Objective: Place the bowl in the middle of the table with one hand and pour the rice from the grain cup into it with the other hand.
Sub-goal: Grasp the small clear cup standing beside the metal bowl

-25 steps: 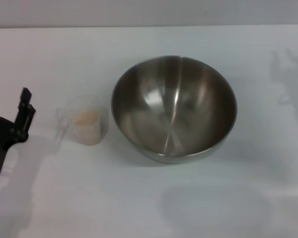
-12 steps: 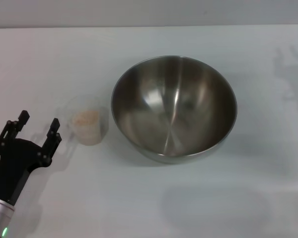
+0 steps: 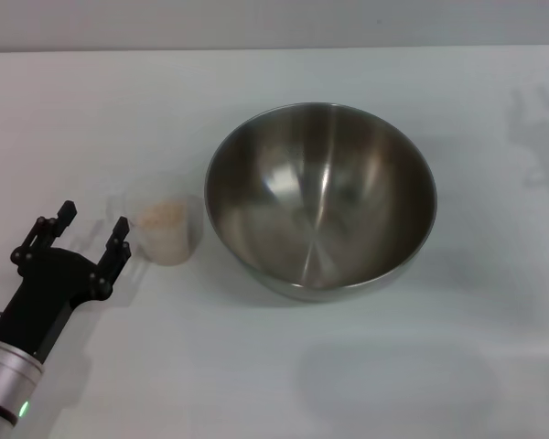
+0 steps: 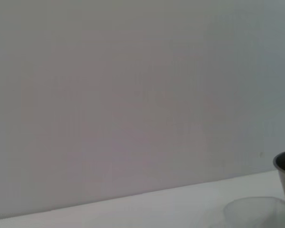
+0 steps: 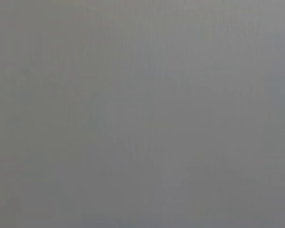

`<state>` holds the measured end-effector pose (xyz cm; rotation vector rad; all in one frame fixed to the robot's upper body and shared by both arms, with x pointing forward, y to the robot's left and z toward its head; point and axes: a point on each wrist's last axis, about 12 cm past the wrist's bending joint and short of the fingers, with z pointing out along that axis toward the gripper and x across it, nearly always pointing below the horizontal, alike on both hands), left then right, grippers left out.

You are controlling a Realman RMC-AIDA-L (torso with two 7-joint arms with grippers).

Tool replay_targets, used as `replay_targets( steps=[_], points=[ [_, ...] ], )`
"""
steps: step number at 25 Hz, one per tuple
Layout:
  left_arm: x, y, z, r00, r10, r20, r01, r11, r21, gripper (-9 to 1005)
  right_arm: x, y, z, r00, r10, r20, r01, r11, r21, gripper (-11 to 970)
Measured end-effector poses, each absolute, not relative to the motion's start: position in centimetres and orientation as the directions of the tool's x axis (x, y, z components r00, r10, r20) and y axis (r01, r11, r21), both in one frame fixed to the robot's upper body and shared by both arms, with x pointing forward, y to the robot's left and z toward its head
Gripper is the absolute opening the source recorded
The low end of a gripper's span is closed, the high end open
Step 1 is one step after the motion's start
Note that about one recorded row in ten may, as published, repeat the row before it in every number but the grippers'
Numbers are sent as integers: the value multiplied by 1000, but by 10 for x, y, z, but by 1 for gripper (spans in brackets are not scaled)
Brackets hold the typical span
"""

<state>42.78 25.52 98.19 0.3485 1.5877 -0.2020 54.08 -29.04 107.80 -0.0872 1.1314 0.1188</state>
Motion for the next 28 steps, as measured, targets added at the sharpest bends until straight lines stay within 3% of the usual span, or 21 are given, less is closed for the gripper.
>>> replay_targets(
  steps=[28],
  points=[
    [475, 258, 988, -42, 156, -987, 321, 937, 135, 668, 550, -284, 1080, 409, 53, -911, -153, 988, -11, 347]
  ],
)
